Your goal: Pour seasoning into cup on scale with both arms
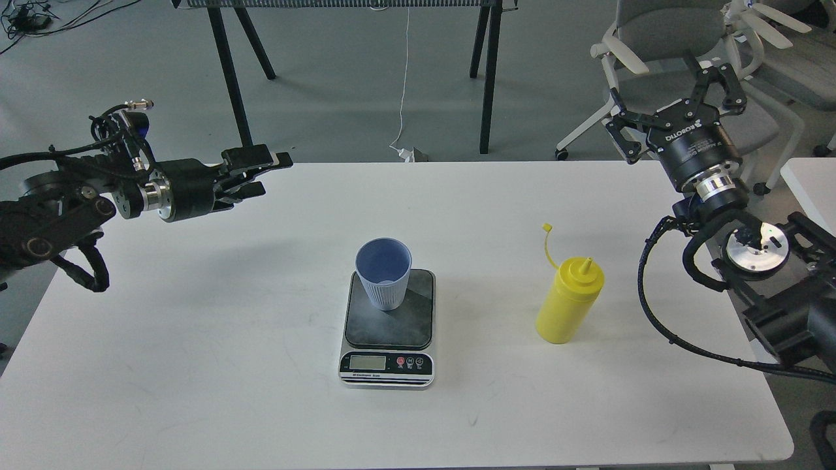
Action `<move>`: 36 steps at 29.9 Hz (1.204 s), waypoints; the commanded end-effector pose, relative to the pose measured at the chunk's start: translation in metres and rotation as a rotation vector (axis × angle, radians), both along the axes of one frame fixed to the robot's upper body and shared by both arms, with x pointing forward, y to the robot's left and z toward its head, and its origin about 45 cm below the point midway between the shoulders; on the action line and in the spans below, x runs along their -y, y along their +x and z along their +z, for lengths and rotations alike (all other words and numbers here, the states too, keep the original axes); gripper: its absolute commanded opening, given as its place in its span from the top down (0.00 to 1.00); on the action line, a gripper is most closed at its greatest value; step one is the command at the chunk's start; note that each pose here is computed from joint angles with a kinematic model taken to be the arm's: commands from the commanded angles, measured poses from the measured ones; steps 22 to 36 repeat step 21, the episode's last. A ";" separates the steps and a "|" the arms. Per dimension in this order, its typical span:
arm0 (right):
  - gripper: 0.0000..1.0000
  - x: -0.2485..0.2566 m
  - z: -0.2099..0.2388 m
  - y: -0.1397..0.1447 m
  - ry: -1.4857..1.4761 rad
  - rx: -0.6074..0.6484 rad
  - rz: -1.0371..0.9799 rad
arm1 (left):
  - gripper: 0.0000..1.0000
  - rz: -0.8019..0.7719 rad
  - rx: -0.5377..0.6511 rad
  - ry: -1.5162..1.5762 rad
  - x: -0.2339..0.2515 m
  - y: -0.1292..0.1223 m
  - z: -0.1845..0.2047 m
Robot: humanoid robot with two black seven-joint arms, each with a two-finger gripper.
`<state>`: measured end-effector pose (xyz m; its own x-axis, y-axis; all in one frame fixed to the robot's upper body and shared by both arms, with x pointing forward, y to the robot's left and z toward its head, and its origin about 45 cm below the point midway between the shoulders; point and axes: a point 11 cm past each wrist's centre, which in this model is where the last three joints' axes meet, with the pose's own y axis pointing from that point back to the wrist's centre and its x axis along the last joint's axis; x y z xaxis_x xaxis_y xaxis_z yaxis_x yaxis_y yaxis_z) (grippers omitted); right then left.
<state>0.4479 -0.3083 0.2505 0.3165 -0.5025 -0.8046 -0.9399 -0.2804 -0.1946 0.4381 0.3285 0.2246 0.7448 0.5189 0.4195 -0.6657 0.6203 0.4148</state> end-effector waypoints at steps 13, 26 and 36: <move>0.01 -0.021 -0.032 0.002 -0.027 -0.062 0.011 | 0.01 0.172 0.072 -0.242 -0.014 0.023 0.035; 0.01 -0.019 -0.027 0.004 -0.027 -0.051 0.007 | 0.01 0.175 0.080 -0.248 -0.015 0.024 0.039; 0.01 -0.019 -0.027 0.004 -0.027 -0.051 0.007 | 0.01 0.175 0.080 -0.248 -0.015 0.024 0.039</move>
